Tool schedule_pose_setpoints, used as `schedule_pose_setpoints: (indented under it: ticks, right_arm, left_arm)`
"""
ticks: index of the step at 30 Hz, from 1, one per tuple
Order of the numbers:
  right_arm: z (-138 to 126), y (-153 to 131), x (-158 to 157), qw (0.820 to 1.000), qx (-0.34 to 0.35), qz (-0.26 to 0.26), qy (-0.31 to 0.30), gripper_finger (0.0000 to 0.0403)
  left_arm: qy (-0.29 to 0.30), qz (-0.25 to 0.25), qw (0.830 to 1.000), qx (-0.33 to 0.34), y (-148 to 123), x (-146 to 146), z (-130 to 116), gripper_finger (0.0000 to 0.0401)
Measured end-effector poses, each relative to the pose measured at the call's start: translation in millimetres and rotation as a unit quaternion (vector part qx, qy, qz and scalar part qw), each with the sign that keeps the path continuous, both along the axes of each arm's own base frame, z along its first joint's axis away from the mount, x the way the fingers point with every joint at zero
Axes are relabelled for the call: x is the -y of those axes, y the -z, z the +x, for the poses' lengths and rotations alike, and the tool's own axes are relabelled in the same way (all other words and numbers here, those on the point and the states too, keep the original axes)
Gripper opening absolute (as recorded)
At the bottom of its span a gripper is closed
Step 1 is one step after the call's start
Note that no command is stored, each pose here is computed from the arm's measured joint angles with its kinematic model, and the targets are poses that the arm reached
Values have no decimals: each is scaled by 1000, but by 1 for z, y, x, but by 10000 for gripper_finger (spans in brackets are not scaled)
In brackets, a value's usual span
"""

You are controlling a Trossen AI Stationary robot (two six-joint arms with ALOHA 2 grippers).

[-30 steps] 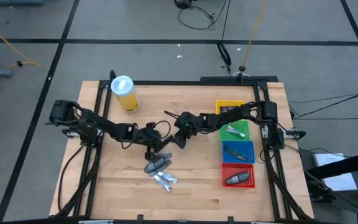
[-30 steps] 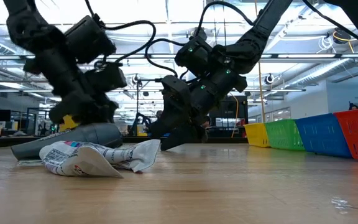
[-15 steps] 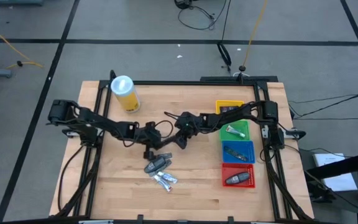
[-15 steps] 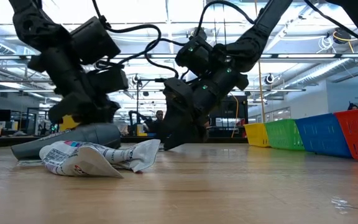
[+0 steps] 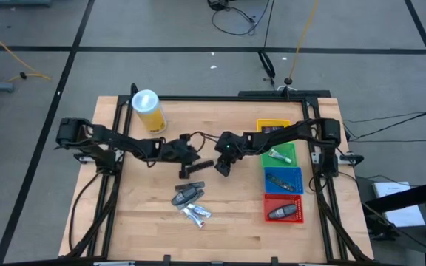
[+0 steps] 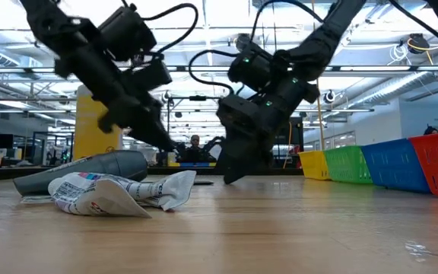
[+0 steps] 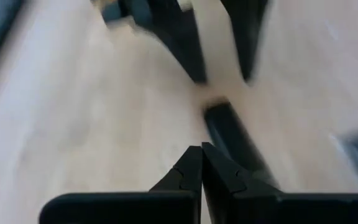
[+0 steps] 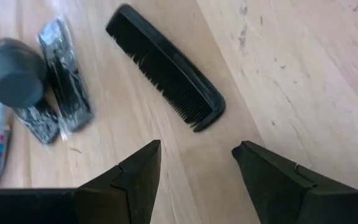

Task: Pick & Place Travel size toiletries
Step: Put the black hair comb into the blue bin

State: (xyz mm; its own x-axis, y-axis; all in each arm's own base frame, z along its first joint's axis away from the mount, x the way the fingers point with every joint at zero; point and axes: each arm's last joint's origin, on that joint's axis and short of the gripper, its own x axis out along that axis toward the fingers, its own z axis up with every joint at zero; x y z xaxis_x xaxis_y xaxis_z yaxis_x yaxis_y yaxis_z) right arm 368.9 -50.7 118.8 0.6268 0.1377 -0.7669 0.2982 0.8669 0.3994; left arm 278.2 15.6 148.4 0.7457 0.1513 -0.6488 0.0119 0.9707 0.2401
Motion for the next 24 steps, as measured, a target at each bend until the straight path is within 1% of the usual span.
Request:
schedule_pose_setpoints:
  ticks: [2,4,6,8,10,12,17,21,24]
  right_arm:
    - [-5,6,3,1000,12,8,14,208]
    - [-10,11,5,999,32,24,31,208]
    - [-14,16,6,997,54,35,49,208]
    - [-17,19,6,995,71,41,57,208]
    - [-19,20,5,993,86,51,57,208]
    - [-18,19,5,992,96,61,55,208]
    - [-17,19,5,991,101,63,56,208]
    - [-17,19,5,991,101,65,56,208]
    - [-17,19,3,991,98,66,56,208]
  left_arm:
    - [-2,-30,999,-33,-7,4,-4,4]
    - [-3,-55,995,-79,-6,9,-13,2]
    - [-15,-72,987,-143,0,13,-25,5]
    - [-29,-84,977,-192,6,15,-34,6]
    - [-31,-94,971,-216,10,18,-38,2]
    - [-26,-97,972,-213,17,20,-39,3]
    - [-23,-102,982,-156,26,18,-31,2]
    - [-19,-101,987,-120,31,15,-21,6]
    - [-5,-102,990,-100,34,13,-15,4]
